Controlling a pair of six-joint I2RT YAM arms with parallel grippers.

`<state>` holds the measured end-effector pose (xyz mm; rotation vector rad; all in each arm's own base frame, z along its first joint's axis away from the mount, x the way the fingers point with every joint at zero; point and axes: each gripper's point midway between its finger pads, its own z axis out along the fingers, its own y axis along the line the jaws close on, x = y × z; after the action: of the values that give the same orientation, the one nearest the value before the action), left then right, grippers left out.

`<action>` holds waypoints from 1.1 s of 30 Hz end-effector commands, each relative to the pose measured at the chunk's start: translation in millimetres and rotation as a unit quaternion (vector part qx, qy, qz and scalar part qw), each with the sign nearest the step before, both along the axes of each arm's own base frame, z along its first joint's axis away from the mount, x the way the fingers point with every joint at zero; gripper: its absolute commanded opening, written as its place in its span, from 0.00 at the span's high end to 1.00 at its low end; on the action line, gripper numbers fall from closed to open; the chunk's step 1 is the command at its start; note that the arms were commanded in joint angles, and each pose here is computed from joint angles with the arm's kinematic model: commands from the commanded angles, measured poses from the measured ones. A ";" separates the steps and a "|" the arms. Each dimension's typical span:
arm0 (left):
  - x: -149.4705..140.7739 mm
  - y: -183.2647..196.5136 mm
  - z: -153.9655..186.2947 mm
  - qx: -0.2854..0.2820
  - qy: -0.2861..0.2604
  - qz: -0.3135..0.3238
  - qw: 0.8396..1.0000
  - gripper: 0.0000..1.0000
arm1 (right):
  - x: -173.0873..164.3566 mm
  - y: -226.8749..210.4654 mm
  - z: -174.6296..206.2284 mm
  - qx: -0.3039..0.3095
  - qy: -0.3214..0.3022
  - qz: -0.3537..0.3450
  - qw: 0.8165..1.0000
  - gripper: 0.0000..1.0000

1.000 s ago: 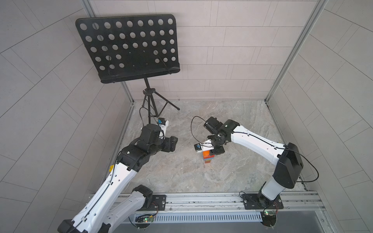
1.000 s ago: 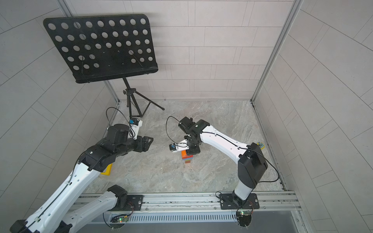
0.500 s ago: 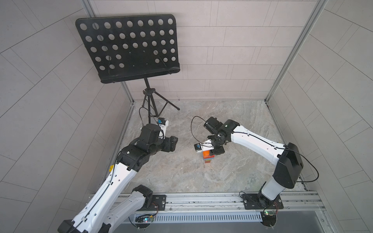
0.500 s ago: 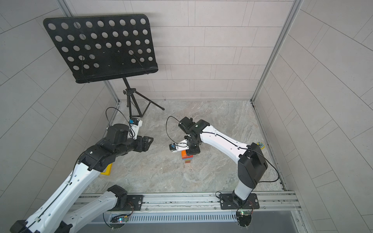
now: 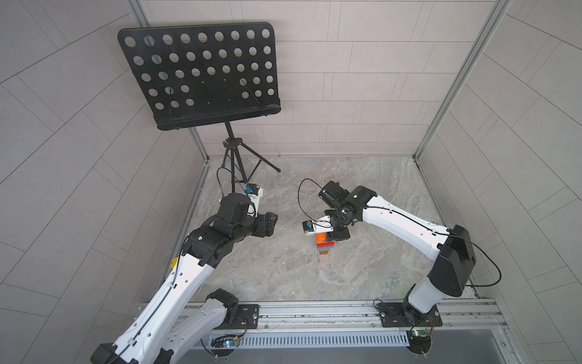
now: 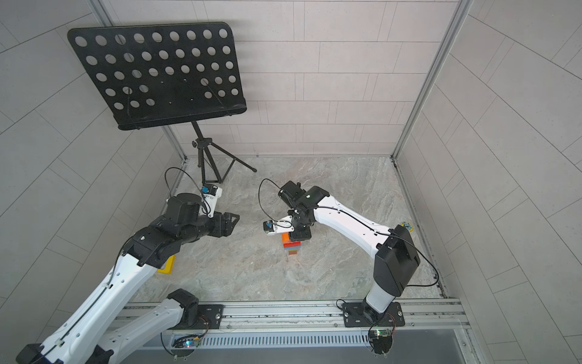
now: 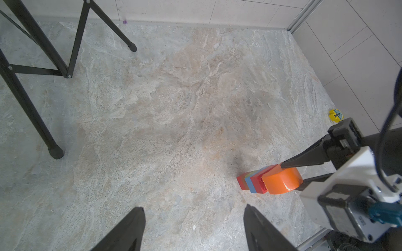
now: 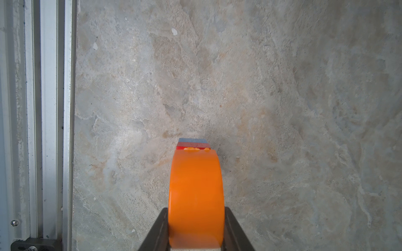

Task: Assemble an ice cream with lego
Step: Assemble the lego brick with the lego brick.

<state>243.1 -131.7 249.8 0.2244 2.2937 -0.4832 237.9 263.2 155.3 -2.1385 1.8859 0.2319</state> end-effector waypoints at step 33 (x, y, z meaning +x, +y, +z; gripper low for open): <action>4.0 -0.5 -3.4 -0.008 0.005 -0.003 1.000 0.22 | -3.3 -10.8 -34.0 -0.066 0.040 -0.012 0.997 1.00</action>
<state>245.6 -132.8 248.5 0.2190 2.2992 -0.5081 238.6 261.5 138.9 -2.1670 1.9523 0.2334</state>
